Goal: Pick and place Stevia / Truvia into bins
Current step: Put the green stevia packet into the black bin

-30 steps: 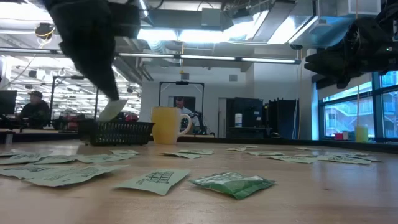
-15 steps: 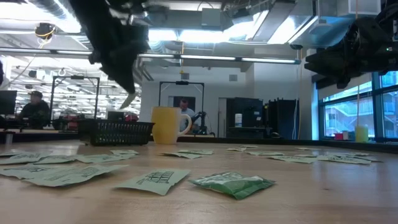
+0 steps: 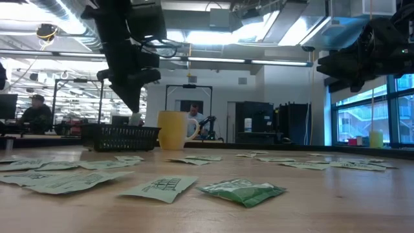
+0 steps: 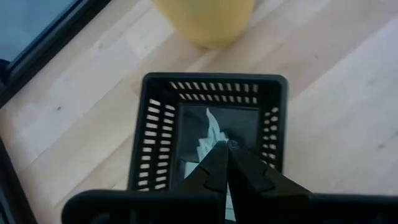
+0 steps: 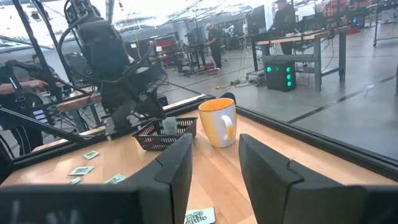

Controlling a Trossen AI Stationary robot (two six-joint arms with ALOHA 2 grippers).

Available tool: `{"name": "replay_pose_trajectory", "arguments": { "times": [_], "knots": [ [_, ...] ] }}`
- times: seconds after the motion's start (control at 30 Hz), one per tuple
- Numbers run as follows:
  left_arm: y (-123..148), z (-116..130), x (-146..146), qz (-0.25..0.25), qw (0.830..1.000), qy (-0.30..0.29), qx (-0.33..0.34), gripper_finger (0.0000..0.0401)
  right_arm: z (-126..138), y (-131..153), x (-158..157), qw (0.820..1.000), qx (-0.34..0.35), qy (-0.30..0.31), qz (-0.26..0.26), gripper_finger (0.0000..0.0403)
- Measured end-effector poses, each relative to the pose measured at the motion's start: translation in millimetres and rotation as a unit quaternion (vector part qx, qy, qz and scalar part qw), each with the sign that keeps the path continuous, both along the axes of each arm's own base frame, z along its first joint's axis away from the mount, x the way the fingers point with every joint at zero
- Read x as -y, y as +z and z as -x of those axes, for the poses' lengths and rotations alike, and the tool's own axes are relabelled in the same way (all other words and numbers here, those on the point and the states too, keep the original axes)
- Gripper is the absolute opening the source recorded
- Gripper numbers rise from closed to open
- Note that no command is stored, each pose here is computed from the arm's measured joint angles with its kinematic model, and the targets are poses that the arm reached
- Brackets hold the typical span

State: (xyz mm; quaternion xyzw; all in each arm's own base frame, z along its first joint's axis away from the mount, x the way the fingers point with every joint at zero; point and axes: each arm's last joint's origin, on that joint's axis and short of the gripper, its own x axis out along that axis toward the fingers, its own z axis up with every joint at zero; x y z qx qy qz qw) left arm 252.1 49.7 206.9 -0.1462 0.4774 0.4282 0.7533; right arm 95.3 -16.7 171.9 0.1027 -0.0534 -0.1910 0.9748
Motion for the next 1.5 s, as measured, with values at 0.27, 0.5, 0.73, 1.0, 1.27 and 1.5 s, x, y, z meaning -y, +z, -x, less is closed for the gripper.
{"name": "replay_pose_trajectory", "arguments": {
  "times": [0.27, 0.5, 0.73, 1.0, 1.27, 1.5],
  "knots": [
    [-4, 1, -13, 0.023, 1.0, 0.001, -0.014, 0.0003, 0, 0, 0, 1.0, 0.0, 0.0, 0.0, 0.0135],
    [-23, -7, -14, 0.061, 0.997, -0.005, -0.041, 0.0003, 0, 0, 0, 1.0, 0.0, 0.0, 0.0, 0.0135],
    [-37, -12, -13, 0.086, 0.994, -0.008, -0.061, 0.0003, 0, 0, 0, 1.0, 0.0, 0.0, 0.0, 0.0135],
    [-32, -13, -12, 0.081, 0.996, -0.012, -0.039, 0.0026, 0, 0, 0, 1.0, 0.0, 0.0, 0.0, 0.0135],
    [-9, -8, -3, 0.066, 0.997, -0.023, 0.008, 0.0073, 0, 0, 0, 1.0, 0.0, 0.0, 0.0, 0.0135],
    [16, 2, 21, 0.069, 0.994, -0.066, 0.055, 0.0076, 0, 0, 0, 1.0, 0.0, 0.0, 0.0, 0.0135]
  ]
}}
